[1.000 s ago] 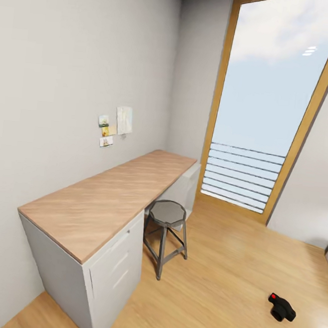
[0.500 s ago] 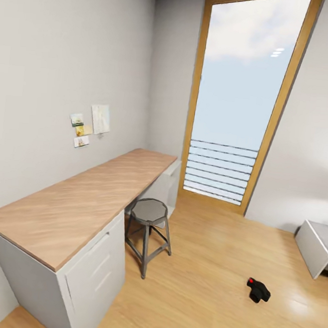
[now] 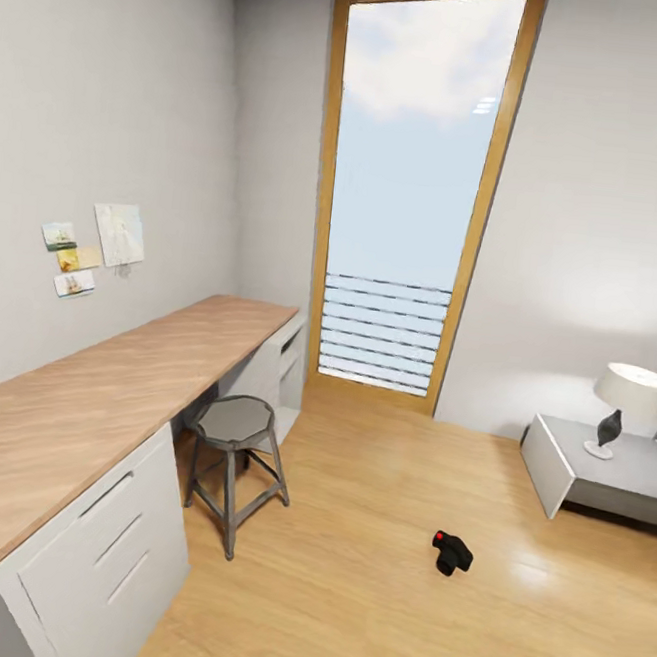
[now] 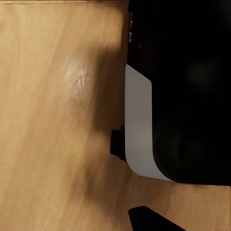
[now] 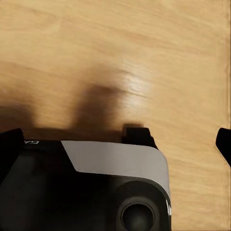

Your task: Attach the digital camera to the camera tripod in the bedroom.

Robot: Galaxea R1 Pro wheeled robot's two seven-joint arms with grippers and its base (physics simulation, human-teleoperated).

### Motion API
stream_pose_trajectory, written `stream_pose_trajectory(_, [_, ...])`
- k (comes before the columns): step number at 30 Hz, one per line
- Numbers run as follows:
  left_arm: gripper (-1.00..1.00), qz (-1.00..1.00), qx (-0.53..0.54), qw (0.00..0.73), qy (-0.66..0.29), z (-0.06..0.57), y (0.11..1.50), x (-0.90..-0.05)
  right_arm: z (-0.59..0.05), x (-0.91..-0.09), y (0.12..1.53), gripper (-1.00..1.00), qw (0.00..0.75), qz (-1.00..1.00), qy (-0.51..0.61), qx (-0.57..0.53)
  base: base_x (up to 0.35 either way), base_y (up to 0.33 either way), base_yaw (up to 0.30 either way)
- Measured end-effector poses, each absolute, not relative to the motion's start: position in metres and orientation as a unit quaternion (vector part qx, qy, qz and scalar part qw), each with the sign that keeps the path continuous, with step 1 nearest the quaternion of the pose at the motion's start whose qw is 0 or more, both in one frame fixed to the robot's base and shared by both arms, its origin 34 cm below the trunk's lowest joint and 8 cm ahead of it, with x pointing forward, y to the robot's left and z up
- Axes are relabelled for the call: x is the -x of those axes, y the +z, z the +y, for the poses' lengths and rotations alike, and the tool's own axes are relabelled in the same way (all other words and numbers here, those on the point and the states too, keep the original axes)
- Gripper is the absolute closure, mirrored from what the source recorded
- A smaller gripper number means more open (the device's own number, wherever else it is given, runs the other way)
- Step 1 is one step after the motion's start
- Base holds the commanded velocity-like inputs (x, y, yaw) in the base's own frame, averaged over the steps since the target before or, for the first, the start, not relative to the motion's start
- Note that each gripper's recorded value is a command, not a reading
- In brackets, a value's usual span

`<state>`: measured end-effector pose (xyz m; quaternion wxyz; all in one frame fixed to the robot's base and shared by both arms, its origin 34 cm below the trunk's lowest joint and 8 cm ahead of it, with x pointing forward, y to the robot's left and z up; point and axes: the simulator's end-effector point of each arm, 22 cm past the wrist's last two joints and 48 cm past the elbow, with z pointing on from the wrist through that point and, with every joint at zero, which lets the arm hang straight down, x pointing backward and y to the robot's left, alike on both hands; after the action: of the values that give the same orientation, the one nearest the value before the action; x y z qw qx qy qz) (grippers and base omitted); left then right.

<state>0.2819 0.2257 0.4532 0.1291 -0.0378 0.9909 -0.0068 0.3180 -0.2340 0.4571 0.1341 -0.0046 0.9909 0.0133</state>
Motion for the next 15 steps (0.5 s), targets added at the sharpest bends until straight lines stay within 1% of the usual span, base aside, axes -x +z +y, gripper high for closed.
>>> stream_pose_trajectory(3, [-1.0,0.99,0.039,0.133,-0.001,0.227,0.454,-0.288,-0.234,-0.322,0.458,-1.0,0.137,0.991,0.013,0.005,0.0,-0.308,-0.231])
stream_pose_trajectory(8, [-1.0,0.988,0.039,0.148,0.002,0.229,0.459,-0.312,-0.245,-0.336,0.461,-1.0,0.146,0.989,0.007,0.005,0.026,-0.309,-0.084])
stream_pose_trajectory(9, [-1.0,0.986,0.039,0.164,0.0,0.228,0.465,-0.34,-0.256,-0.351,0.465,-1.0,0.157,0.988,0.001,0.005,0.055,-0.309,-0.027])
stream_pose_trajectory(13, [-1.0,0.982,0.037,0.184,-0.006,0.221,0.477,-0.386,-0.267,-0.379,0.473,-1.0,0.179,0.984,-0.005,0.004,0.064,-0.309,-0.014])
stream_pose_trajectory(14, [-1.0,0.982,0.033,0.187,-0.018,0.204,0.488,-0.418,-0.276,-0.426,0.493,-1.0,0.222,0.975,-0.01,0.002,0.074,-0.309,-0.002])
stream_pose_trajectory(15, [-1.0,0.972,0.031,0.233,-0.02,0.202,0.518,-0.489,-0.279,-0.45,0.505,-1.0,0.245,0.969,-0.013,0.002,0.075,-0.309,-0.002])
